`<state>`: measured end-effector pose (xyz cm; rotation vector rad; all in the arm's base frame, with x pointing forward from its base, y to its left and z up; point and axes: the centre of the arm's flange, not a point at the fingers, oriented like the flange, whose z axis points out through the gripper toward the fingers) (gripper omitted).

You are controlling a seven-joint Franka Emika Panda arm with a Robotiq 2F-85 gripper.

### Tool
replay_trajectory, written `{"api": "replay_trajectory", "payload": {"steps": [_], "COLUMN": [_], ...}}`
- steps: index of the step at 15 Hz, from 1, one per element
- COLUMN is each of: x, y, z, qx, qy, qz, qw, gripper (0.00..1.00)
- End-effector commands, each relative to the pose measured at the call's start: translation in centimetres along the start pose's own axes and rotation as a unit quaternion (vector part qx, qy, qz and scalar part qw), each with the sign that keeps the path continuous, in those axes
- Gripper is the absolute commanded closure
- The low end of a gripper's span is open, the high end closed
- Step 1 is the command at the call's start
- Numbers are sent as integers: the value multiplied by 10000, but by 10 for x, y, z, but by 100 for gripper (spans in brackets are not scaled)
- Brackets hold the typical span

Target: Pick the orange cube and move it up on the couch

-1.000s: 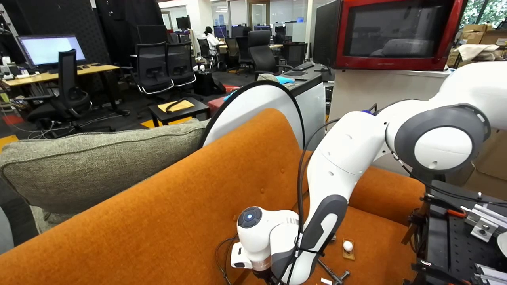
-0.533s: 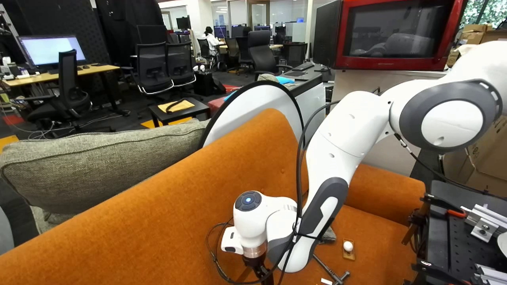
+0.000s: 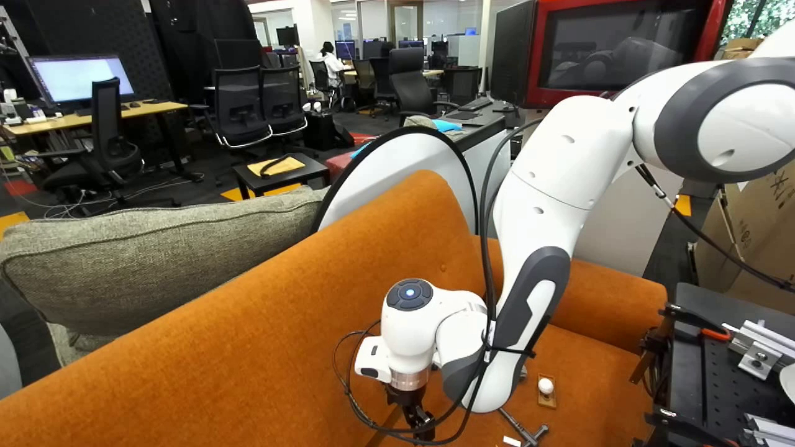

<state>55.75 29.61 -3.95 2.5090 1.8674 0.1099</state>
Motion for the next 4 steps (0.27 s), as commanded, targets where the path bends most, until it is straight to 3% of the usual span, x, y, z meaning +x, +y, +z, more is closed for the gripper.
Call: {"api": "replay_trajectory", "payload": {"steps": [1,4], "x": [0,0], "y": [0,0], "z": [0,0], "qx": [-5,-8], "qy": [8,16], "qz": [1,0], "qw": [10000,10000], "gripper": [0,0]}}
